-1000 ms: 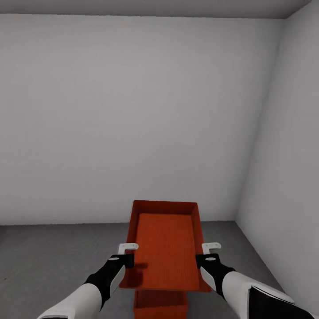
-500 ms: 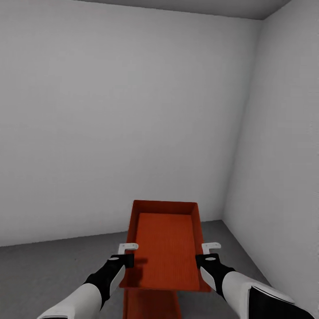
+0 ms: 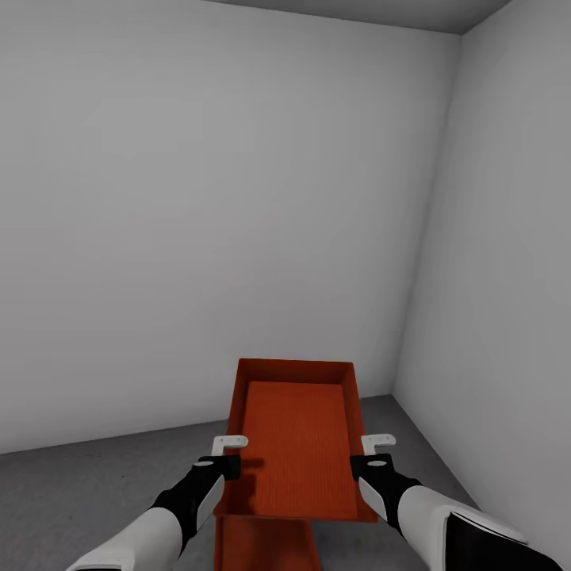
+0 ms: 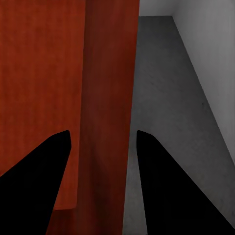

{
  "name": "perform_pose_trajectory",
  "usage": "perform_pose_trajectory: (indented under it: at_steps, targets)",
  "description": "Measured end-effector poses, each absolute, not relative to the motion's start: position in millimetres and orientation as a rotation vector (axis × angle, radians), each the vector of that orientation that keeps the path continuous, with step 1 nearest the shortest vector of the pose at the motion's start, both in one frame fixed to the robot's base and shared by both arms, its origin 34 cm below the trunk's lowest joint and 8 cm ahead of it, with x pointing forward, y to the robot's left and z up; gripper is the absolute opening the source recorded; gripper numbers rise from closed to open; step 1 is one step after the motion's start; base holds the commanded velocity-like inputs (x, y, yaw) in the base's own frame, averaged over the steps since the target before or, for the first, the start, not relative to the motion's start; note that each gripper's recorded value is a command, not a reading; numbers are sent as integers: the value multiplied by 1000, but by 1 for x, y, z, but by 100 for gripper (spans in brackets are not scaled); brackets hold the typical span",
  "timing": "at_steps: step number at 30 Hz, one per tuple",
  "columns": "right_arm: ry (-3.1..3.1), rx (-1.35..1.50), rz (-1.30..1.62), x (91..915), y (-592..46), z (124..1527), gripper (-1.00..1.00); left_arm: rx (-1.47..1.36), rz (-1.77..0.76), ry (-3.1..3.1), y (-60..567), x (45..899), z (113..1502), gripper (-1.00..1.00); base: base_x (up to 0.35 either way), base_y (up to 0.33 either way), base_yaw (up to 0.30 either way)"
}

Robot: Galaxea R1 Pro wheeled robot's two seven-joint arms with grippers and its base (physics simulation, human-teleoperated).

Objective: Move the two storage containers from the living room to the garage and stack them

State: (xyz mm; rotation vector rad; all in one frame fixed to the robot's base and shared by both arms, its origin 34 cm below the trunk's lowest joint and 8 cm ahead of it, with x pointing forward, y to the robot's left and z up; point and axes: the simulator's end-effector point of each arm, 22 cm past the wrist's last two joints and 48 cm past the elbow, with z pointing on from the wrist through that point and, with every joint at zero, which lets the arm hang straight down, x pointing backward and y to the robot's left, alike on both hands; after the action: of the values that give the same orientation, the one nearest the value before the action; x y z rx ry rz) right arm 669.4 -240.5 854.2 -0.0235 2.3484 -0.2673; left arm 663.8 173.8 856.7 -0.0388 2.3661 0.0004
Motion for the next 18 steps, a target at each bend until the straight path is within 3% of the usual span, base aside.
perform_pose_trajectory:
  at_steps: [18]
  targets:
    - [2350,-24,-269,669,-241,854,-100,-40,1,2368,173,663,856,-100,54,38,11]
